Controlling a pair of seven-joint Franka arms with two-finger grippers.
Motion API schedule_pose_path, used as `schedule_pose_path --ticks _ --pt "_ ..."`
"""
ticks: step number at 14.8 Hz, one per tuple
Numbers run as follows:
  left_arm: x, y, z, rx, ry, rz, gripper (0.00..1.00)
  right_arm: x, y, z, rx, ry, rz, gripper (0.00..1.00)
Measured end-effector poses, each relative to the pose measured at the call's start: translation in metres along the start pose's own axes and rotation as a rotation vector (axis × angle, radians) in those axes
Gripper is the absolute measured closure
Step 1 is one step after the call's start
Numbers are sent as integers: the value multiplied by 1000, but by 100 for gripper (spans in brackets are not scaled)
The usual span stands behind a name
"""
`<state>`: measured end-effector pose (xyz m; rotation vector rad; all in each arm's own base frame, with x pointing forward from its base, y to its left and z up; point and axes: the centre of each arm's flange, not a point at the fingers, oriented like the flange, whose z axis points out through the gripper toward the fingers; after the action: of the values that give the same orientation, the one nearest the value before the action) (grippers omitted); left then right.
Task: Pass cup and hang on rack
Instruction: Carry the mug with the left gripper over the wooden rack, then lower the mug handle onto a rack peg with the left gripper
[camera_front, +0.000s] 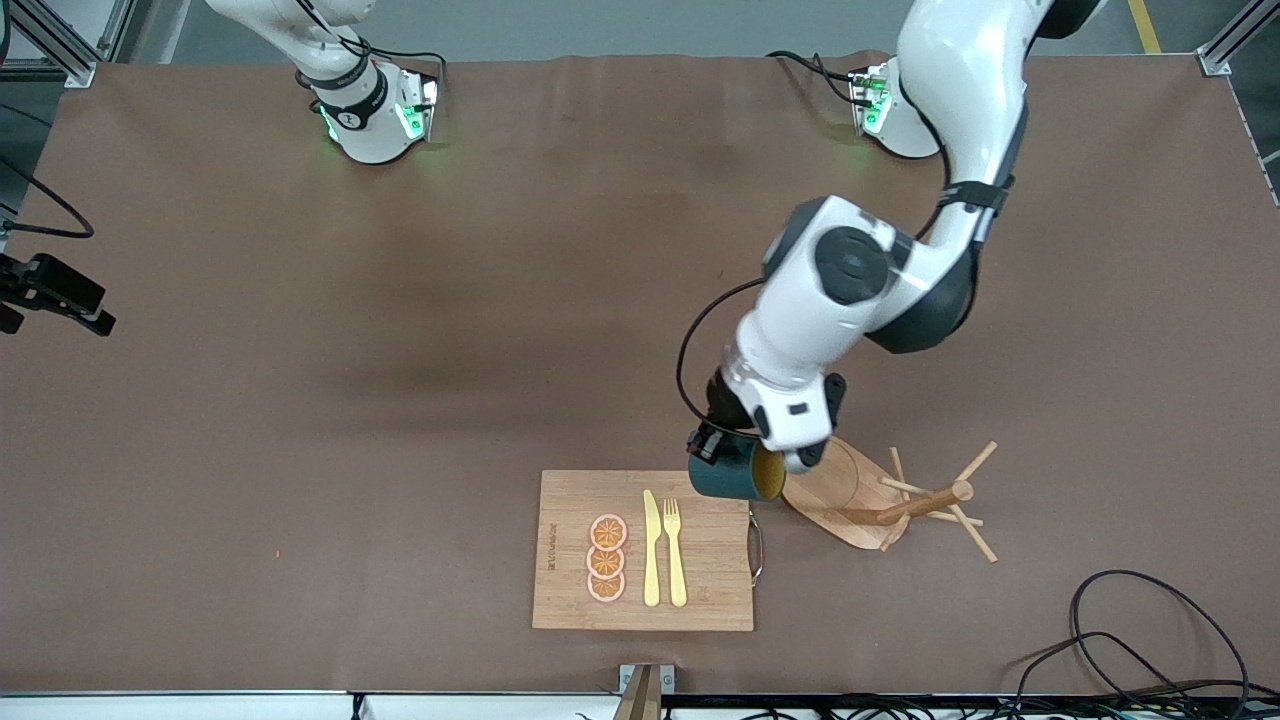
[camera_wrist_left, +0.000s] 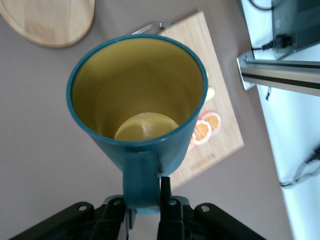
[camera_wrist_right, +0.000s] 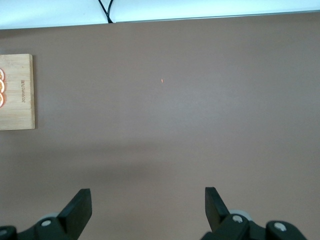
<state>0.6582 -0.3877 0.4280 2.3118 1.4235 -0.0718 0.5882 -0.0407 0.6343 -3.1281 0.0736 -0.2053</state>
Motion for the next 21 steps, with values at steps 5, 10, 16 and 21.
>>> schedule_pose_path --ticks 5,10,16,21 --pt "85 -1 -16 -48 -233 -95 79 -1 -2 1 1 -7 -3 0" --pt "131 -15 -14 13 -288 -126 79 -1 -2 0 1 -7 -3 0" --pt "166 -25 -21 41 -350 -195 79 -1 -2 0 1 -7 -3 0" --pt "188 -31 -31 57 -400 -237 79 -1 -2 0 1 -7 -3 0"
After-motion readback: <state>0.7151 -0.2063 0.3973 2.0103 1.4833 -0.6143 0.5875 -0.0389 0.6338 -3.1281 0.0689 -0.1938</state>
